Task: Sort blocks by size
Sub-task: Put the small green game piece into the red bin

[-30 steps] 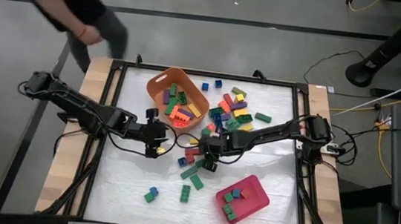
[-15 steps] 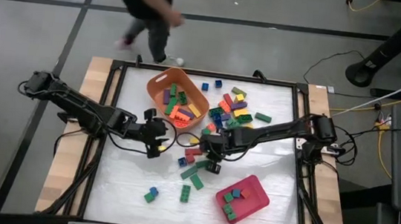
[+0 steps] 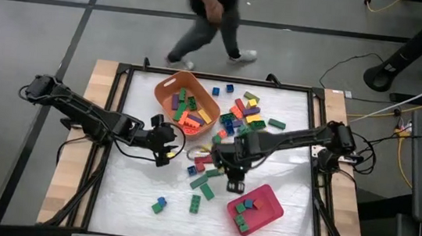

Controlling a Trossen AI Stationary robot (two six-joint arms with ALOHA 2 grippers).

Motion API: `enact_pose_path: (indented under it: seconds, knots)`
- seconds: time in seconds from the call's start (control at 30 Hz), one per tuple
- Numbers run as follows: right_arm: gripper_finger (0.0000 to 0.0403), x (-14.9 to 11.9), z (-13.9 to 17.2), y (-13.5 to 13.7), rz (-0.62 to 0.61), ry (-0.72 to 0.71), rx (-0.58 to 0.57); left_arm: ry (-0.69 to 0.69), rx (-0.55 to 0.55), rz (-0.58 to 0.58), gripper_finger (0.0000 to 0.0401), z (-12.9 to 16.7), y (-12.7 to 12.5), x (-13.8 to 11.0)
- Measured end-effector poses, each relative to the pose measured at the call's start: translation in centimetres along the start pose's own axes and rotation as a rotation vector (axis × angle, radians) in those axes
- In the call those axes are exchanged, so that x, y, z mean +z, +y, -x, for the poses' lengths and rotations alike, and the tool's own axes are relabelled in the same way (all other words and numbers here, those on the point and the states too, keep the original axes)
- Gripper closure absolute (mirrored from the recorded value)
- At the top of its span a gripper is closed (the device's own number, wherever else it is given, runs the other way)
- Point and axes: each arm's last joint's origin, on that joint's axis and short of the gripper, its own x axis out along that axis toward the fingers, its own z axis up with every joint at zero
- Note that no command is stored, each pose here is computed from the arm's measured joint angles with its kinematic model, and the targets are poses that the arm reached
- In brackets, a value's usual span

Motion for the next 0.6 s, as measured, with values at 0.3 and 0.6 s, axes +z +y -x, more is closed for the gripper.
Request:
enact_pose_path:
  seconds: [0.3, 0.6]
  knots:
    - [0.0337, -3.2, -1.5, 5.6, 0.075, 0.123, 0.000, 0.000, 0.000, 0.012, 0.0231, 0.0, 0.0, 0.0]
    - [0.0321, -5.7, -2.6, 9.4, 0.168, 0.148, -0.047, 0.011, -0.011, 0.067, 0.0231, 0.0, 0.0, -0.1]
